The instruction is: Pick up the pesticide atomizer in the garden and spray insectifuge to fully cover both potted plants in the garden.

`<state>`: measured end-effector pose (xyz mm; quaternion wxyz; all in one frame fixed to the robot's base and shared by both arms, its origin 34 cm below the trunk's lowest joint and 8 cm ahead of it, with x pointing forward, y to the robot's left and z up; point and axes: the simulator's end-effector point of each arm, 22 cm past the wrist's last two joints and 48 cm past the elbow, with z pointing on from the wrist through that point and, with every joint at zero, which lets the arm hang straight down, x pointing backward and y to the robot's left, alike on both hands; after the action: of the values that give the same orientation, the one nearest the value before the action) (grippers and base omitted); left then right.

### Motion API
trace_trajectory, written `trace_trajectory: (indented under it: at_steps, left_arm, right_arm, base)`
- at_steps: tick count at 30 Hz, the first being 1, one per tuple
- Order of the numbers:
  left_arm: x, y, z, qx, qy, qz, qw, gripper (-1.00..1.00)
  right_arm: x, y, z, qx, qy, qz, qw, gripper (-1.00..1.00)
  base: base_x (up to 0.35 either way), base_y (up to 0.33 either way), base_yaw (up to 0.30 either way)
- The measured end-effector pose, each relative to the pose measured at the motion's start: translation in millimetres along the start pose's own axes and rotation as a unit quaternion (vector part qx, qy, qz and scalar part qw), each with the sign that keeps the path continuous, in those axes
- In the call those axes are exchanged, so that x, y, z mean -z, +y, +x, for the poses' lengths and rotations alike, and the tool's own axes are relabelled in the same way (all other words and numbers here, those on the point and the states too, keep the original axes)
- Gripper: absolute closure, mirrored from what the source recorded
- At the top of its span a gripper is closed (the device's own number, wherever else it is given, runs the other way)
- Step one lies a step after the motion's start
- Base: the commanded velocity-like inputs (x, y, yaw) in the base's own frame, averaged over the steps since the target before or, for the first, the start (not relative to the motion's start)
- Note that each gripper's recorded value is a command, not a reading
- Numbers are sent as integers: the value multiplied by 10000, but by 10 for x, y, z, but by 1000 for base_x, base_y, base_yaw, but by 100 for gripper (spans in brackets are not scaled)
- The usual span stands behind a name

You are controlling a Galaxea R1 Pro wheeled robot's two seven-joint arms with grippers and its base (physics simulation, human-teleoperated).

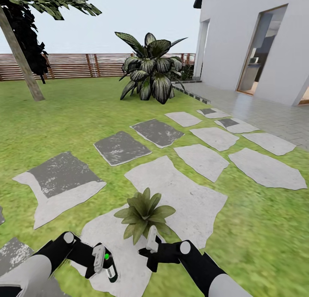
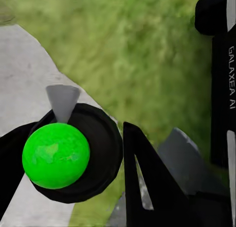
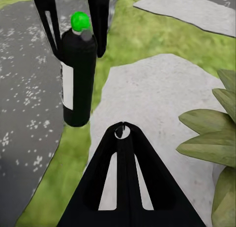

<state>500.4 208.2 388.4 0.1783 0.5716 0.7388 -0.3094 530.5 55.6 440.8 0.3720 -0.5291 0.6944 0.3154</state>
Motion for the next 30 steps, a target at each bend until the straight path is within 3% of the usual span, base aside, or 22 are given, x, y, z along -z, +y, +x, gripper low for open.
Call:
trace_trajectory:
  at_steps: [1, 2, 6, 9, 10, 12, 14, 16, 18, 19, 20, 21, 22, 23, 25, 26, 28, 30]
  left_arm:
    - [64, 17, 83, 38, 56, -39, 10000, 100]
    - [108, 27, 140, 70, 92, -67, 9999, 100]
    - [346, 123, 425, 221, 280, -313, 9989, 100]
    - [472, 351, 537, 347, 334, -855, 9952, 100]
    - [491, 420, 550, 365, 340, -1019, 9935, 100]
    - [540, 585, 571, 407, 350, -1408, 9886, 100]
    - [578, 708, 583, 554, 321, -1717, 9831, 100]
    - [648, 874, 579, 1047, 125, -2148, 9709, 100]
    - [718, 978, 600, 1605, -45, -2422, 9569, 100]
    - [746, 1008, 627, 1895, -86, -2505, 9494, 100]
    - [764, 1021, 653, 2094, -93, -2544, 9441, 100]
    - [792, 1038, 706, 2370, -63, -2604, 9360, 100]
    - [807, 1048, 741, 2520, -29, -2645, 9309, 100]
    - [820, 1051, 794, 2710, 51, -2679, 9246, 100]
    - [830, 1046, 844, 2939, 157, -2684, 9173, 100]
    - [827, 1035, 869, 3096, 239, -2661, 9126, 100]
    - [804, 995, 902, 3399, 377, -2585, 9035, 100]
    - [782, 975, 883, 3702, 508, -2523, 8926, 100]
  right_arm:
    - [2, -1, 4, -2, 2, 2, 10000, 100]
    - [3, -3, 6, -4, 3, 4, 10000, -100]
    - [26, -22, 50, -14, 38, 28, 10000, -100]
    - [28, -14, 237, -174, 190, 133, 9996, -100]
    - [43, -58, 338, -249, 273, 280, 9989, -100]
    - [186, -246, 785, -466, 662, 880, 9928, -100]
    - [373, -361, 1263, -669, 1100, 1447, 9811, -100]
    - [658, -399, 1843, -910, 1675, 2077, 9594, -100]
    - [1010, -446, 2306, -1029, 2177, 2685, 9327, -100]
    - [1221, -534, 2472, -1109, 2333, 3064, 9162, -100]
    - [1347, -589, 2554, -1225, 2383, 3310, 9048, -100]
    - [1506, -621, 2671, -1564, 2392, 3678, 8849, -100]
    - [1602, -618, 2749, -1826, 2387, 3911, 8699, -100]
    - [1769, -604, 2882, -2256, 2372, 4276, 8426, -100]
    - [2070, -593, 3092, -2750, 2409, 4794, 7979, -100]
    - [2309, -589, 3233, -3032, 2454, 5163, 7624, -100]
    - [2646, -537, 3438, -3397, 2514, 5589, 7135, -100]
    - [2796, -479, 3540, -3569, 2540, 5753, 6908, -100]
  base:
    - [0, 0, 0]
    - [0, 0, 0]
    - [0, 0, 0]
    - [0, 0, 0]
    - [0, 0, 0]
    - [0, 0, 0]
    - [0, 0, 0]
    - [0, 0, 0]
    - [0, 0, 0]
    - [0, 0, 0]
    - [0, 0, 0]
    - [0, 0, 0]
    - [0, 0, 0]
    - [0, 0, 0]
    - [0, 0, 0]
    - [0, 0, 0]
    - [0, 0, 0]
    - [0, 0, 0]
